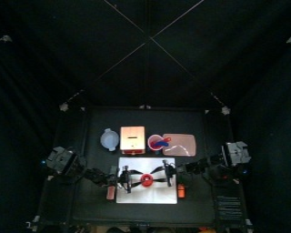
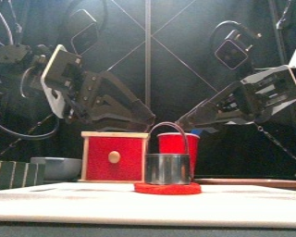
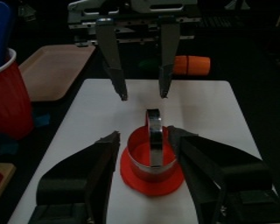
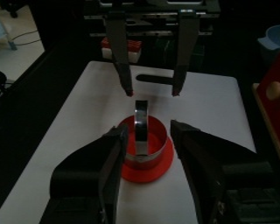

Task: Get the cutter from the drawer then cut the dough then place the extra dough in the bowl
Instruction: Cut the dough

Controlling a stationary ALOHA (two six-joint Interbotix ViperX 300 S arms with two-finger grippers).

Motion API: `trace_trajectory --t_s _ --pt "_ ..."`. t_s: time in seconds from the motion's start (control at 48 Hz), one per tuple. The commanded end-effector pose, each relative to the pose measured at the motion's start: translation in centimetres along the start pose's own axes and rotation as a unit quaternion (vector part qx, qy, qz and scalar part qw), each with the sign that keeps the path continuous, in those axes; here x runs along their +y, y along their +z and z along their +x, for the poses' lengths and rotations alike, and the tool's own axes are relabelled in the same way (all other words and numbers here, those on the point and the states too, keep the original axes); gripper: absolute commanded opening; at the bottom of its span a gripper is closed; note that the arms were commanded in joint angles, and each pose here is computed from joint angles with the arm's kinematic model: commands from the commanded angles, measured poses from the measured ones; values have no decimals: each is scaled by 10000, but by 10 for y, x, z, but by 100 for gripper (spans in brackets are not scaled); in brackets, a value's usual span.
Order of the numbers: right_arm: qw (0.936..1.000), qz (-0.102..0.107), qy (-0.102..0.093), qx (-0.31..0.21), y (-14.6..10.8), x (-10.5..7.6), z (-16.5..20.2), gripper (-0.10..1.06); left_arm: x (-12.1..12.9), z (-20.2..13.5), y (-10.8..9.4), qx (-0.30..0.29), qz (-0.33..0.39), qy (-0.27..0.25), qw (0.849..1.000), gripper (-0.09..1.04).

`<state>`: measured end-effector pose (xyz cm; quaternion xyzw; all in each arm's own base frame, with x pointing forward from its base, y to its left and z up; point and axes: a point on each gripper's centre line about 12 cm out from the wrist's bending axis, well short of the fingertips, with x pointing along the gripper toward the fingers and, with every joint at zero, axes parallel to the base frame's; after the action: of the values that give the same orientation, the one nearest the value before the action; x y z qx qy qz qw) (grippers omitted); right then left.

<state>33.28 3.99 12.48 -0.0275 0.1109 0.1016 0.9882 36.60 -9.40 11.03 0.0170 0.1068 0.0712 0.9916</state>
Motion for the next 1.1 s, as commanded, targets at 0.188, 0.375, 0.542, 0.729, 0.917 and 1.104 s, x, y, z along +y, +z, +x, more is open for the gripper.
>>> trace_trajectory --t_s 0.188,0.375,0.542,0.729,0.917,1.104 --pt "10000 -29 54 -69 1 1 17 81 -7 13 1 21 -60 -22 10000 88" --pt "10000 13 57 51 -5 3 15 81 -7 15 -7 112 29 9 9999 86" --pt "9992 41 25 392 -7 5 16 81 -7 16 -8 123 49 4 9999 86" --pt "9993 52 2 383 2 5 23 81 -3 19 -8 134 31 58 9999 86" --pt "9989 6 1 474 1 6 24 79 -3 20 -8 177 37 51 9998 85" --pt "9987 -10 34 504 0 8 24 66 2 21 -10 209 36 111 9997 76"
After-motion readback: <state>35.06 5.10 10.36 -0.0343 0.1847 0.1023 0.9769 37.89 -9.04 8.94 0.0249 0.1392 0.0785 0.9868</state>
